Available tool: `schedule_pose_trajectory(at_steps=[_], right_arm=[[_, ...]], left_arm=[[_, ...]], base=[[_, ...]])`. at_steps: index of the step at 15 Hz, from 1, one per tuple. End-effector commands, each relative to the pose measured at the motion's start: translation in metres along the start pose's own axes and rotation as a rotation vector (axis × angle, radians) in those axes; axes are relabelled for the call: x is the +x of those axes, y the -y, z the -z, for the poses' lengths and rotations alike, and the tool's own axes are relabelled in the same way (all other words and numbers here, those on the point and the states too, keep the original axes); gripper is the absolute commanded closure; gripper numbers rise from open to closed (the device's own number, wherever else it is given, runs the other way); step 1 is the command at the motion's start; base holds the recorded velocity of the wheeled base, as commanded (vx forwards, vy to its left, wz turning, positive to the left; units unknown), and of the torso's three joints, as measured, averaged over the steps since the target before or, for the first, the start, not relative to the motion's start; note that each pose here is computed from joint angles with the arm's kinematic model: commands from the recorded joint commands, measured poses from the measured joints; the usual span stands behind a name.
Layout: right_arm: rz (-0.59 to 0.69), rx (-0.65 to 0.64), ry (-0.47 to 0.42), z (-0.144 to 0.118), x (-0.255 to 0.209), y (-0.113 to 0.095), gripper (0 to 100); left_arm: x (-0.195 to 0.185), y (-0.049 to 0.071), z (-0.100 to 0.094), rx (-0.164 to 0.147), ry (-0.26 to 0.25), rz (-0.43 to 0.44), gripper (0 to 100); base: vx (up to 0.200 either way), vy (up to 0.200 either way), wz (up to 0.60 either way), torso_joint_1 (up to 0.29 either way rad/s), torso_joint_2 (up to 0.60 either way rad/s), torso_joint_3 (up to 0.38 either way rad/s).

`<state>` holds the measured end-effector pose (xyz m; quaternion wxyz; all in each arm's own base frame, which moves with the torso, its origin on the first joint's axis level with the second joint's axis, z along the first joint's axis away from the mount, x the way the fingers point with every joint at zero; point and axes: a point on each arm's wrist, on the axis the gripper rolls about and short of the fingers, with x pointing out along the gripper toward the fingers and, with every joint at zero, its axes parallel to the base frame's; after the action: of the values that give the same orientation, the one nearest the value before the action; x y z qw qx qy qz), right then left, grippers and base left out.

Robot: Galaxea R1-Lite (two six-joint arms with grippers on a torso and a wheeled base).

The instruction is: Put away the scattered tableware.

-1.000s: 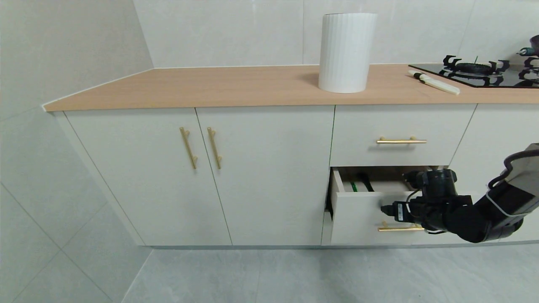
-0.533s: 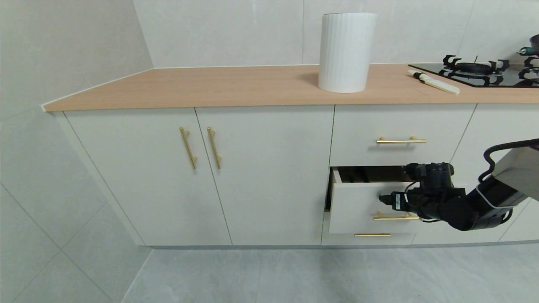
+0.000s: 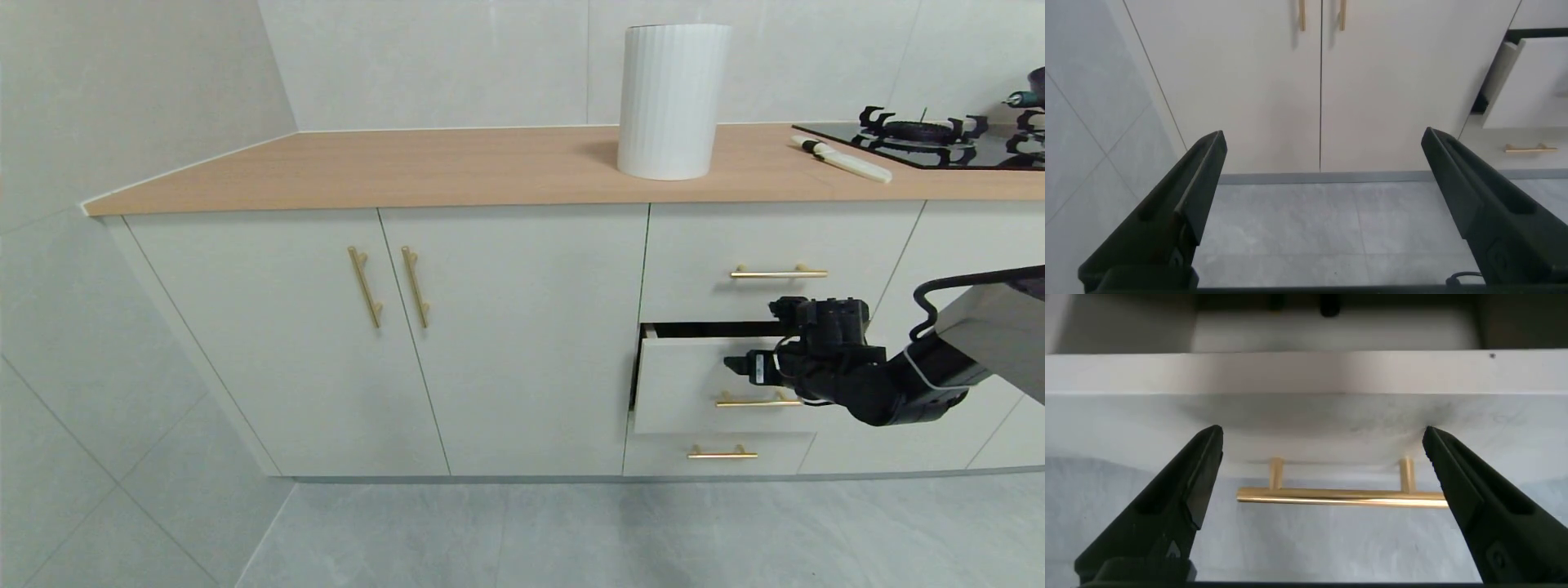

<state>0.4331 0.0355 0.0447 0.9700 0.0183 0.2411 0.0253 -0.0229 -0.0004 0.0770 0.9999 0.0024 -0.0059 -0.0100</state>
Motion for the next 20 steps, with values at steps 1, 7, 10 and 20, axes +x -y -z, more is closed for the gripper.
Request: schedule_pose_trajectory(at_steps=[1,7,10,20], right_arm=[[-0.003,0.002,-0.008,0.005,0.009,0.001,0],[0.005,0.014,0.041,0.006,0.031,0.007,0],[0.008,0.015,0.048,0.008,0.038,0.005,0],[0.025,0.121,0.14,-0.006,0.047,0.0,0]], left_arm=[[0.0,0.0,0.0,0.001,-0.001,0.0,0],[0.0,0.0,0.0,0.0,-0.001,0.0,0],[0.0,0.0,0.0,0.0,-0.001,0.0,0],[0.0,0.0,0.0,0.0,-0.001,0.0,0]], base=[[0.0,0.0,0.0,0.0,0.0,0.0],[0.0,0.0,0.0,0.0,0.0,0.0],[0.0,0.0,0.0,0.0,0.0,0.0],[0.0,0.0,0.0,0.0,0.0,0.0]])
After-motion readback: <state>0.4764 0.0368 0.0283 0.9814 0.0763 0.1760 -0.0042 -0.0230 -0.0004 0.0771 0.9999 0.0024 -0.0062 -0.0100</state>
